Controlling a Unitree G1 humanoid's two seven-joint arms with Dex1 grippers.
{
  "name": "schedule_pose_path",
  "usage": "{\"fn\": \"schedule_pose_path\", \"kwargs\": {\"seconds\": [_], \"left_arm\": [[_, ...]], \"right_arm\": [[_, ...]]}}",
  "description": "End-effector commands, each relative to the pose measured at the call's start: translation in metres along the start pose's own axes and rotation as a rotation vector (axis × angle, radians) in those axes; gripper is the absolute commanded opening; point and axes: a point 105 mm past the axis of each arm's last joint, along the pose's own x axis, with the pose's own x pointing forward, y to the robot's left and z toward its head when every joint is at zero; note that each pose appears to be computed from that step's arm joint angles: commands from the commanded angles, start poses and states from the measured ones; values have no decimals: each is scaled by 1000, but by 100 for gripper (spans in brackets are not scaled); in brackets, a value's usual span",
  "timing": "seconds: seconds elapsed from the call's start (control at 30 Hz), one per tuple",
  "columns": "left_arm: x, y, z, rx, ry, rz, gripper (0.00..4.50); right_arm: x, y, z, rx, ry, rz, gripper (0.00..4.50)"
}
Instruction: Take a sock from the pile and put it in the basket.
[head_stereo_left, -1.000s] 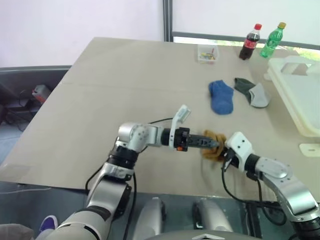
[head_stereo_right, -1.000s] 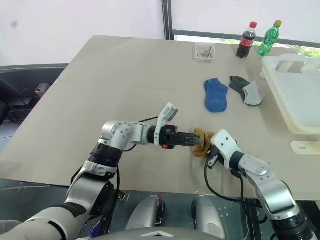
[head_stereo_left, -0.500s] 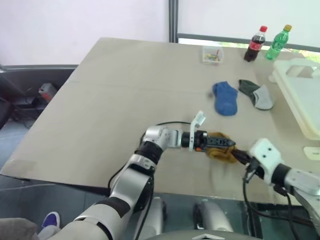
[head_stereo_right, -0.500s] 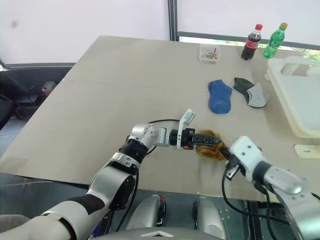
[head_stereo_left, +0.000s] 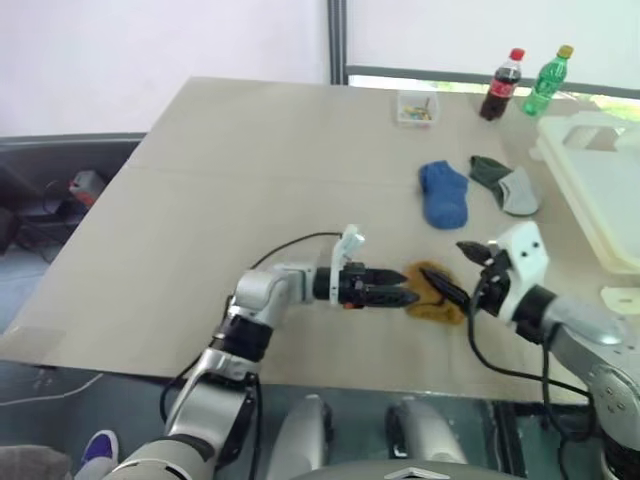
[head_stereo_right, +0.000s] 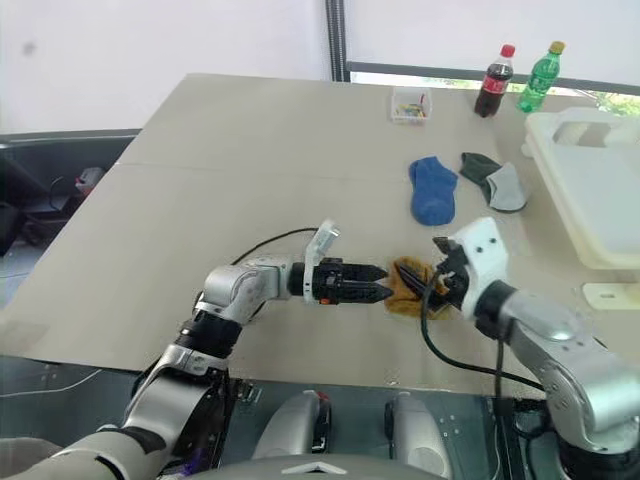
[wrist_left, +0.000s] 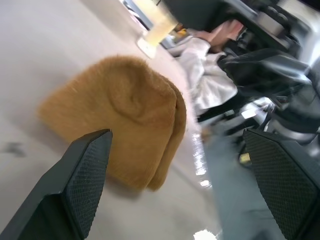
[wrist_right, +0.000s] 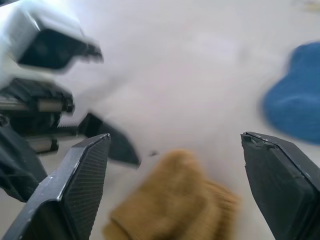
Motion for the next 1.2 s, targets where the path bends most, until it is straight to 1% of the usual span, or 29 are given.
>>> {"fn": "schedule_pose_path", "kwargs": {"seconds": [0.03,0.13,0.37,0.47,0.57,0.63,0.7,0.77,0.8,0.87,0.97,1.03,1.07,1.1,1.13,1.2], "left_arm": [[-2,-11,12,195,-9,1,450],[-10,-16,14,304,-8,31,450],[-37,-28,15,456,5,75,450],[-53,-27,16,474,18,115,450],[-60,-26,13,480,37,134,450],[-61,-26,12,483,35,140,450],[-58,-28,14,482,19,140,450],[-56,-29,14,485,12,136,450],[-55,-29,14,488,11,135,450],[-55,-30,14,501,17,134,450],[-55,-29,15,516,19,134,450],[-54,-29,18,521,9,135,450],[-54,-29,20,522,0,136,450],[-53,-29,22,524,-8,136,450],[-52,-29,24,524,-19,136,450],[-49,-30,32,510,-65,141,450]], "right_arm": [[4,-6,-24,9,128,-38,440],[1,-15,-47,-8,247,-87,440],[-1,-19,-71,-13,394,-95,440],[-1,-29,-75,-36,431,-138,440],[-3,-34,-75,-19,450,-156,440],[-6,-30,-85,5,497,-121,440],[-6,-24,-104,75,557,-83,440],[-6,-23,-125,146,609,-70,389],[-7,-22,-132,175,627,-65,379],[-8,-21,-141,209,645,-50,301],[-10,-22,-144,224,651,-33,180],[-6,-24,-131,239,577,-24,92],[-3,-25,-119,266,506,-21,56],[0,-28,-106,281,435,-25,39],[3,-32,-94,291,368,-38,1],[6,-43,-64,326,217,-63,1]]}}
